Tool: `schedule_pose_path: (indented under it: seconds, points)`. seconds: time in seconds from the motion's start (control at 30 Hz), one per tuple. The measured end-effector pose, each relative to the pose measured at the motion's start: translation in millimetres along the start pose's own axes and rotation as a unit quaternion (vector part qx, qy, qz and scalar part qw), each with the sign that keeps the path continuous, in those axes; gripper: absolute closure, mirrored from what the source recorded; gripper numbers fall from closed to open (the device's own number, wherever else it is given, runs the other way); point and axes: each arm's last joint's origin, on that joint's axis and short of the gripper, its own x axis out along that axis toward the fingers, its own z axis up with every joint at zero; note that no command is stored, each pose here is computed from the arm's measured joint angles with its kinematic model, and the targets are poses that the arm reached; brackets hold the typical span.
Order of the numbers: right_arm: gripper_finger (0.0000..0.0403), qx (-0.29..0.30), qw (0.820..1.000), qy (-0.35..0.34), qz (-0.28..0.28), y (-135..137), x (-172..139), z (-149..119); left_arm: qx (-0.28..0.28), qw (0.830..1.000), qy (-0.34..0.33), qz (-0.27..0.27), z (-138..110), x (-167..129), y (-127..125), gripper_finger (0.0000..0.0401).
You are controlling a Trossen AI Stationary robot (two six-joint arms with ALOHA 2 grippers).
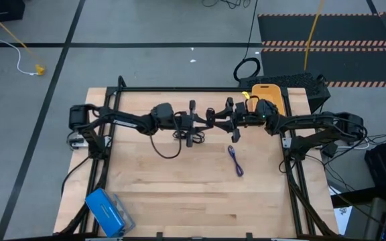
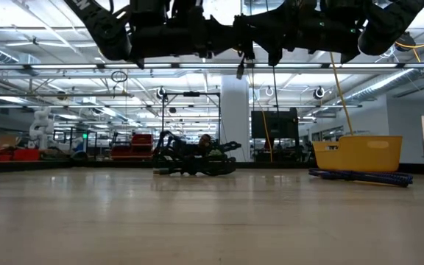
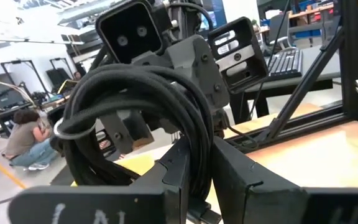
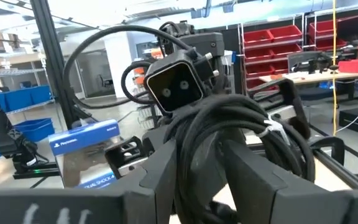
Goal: Pick and place USB-C Cables
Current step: Put the left black charger cable into the yellow bin
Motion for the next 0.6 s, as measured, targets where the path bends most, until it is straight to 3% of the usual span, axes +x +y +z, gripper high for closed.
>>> schedule_pose_path:
  seconds: [0.6]
  points:
    - [0.0301,0.0,1.0,0.003,0.008,0.7,0.0,-0.4,0.002,1.0,0.002,0.001,-0.2,0.7,1.3,0.0343]
